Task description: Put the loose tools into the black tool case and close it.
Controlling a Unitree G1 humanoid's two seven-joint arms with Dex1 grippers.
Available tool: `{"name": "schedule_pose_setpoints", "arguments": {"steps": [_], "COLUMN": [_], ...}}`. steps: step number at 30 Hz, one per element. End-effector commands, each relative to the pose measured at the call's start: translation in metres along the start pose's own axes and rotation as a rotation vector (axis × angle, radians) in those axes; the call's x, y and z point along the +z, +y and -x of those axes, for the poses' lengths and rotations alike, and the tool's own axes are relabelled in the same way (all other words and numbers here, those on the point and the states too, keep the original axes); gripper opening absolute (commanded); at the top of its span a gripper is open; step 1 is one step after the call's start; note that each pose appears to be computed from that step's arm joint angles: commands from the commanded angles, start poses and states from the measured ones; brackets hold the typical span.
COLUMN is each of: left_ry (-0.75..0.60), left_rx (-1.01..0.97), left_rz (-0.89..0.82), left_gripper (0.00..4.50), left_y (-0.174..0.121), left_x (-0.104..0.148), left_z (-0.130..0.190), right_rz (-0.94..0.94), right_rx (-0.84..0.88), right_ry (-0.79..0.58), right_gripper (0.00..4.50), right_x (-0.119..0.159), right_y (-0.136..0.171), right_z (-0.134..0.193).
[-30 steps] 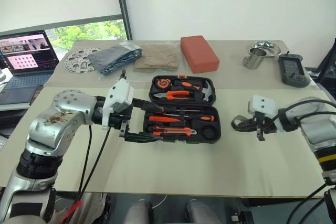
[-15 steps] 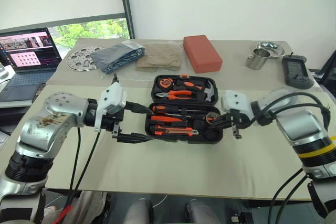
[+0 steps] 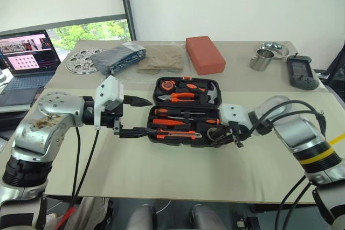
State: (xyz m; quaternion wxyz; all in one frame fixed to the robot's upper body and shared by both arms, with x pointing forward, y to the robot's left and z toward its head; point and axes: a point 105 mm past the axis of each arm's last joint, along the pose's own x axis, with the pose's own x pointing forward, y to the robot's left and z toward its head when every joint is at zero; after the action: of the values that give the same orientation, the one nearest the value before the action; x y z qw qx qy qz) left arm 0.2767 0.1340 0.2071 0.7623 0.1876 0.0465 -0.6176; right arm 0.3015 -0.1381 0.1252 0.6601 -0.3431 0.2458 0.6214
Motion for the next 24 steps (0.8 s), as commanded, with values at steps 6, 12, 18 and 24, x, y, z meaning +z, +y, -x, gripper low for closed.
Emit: {"name": "schedule_pose_setpoints", "arguments": {"steps": [6, 12, 18, 24], "left_ry": [-0.037, -0.067, -0.15, -0.122], "left_rx": [0.063, 0.259, 0.525, 0.592], "left_rz": [-0.003, 0.075, 0.257, 0.342], "left_gripper": [4.5, 4.5, 4.5, 4.5], "left_y": [0.01, 0.044, 0.099, 0.125], "left_x": [0.0, -0.026, -0.059, -0.079], "left_z": [0.009, 0.018, 0.016, 0.012], "right_rz": [0.029, -0.056, -0.416, -0.553], "right_rx": [-0.048, -0.223, -0.548, -0.641], "right_ry": [-0.019, -0.131, -0.362, -0.382], "right_gripper": [4.42, 4.42, 4.42, 4.42], "right_x": [0.009, 0.014, -0.011, -0.03], "right_y": [-0.006, -0.037, -0.096, -0.111], "right_z": [0.017, 0.029, 0.053, 0.057]}}
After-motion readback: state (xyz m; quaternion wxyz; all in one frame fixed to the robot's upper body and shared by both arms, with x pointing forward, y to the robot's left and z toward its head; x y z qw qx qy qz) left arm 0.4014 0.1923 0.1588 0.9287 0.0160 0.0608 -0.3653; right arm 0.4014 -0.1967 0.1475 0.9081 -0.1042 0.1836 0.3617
